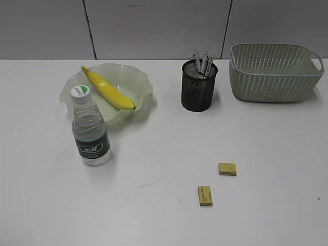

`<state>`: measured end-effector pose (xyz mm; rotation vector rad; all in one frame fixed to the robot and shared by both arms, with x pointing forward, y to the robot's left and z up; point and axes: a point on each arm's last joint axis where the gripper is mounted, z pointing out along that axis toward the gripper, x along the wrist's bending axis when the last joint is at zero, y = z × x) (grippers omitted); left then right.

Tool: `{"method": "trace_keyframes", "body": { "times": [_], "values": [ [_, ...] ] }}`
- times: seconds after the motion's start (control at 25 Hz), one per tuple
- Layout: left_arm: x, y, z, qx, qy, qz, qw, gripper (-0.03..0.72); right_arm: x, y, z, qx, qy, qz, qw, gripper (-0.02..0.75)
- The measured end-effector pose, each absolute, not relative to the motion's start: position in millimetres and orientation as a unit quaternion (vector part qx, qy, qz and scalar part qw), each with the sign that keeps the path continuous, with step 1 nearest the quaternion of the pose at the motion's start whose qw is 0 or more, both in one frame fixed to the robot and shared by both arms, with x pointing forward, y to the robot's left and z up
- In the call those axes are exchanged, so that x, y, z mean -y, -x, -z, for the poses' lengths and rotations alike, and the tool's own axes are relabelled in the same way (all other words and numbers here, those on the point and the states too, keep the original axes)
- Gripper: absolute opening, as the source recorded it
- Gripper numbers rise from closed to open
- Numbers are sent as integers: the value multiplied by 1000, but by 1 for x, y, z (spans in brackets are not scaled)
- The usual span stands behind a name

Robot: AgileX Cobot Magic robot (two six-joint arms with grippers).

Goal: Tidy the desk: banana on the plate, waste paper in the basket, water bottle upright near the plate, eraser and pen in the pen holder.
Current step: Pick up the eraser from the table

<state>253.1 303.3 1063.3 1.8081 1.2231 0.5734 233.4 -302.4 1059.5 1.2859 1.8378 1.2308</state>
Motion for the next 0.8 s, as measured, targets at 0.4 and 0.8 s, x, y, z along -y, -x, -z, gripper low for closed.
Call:
{"method": "trace_keyframes", "body": {
  "times": [0.4,0.8],
  "values": [
    [-315,-234,-1064,-521,-659,-283,463,289,260,-325,-1070,-726,-508,-398,239,240],
    [-312,-229,-1064,-622,-565,-355,410,289,205,-443,-1025,-780,-560,-248,131,295]
  ]
}}
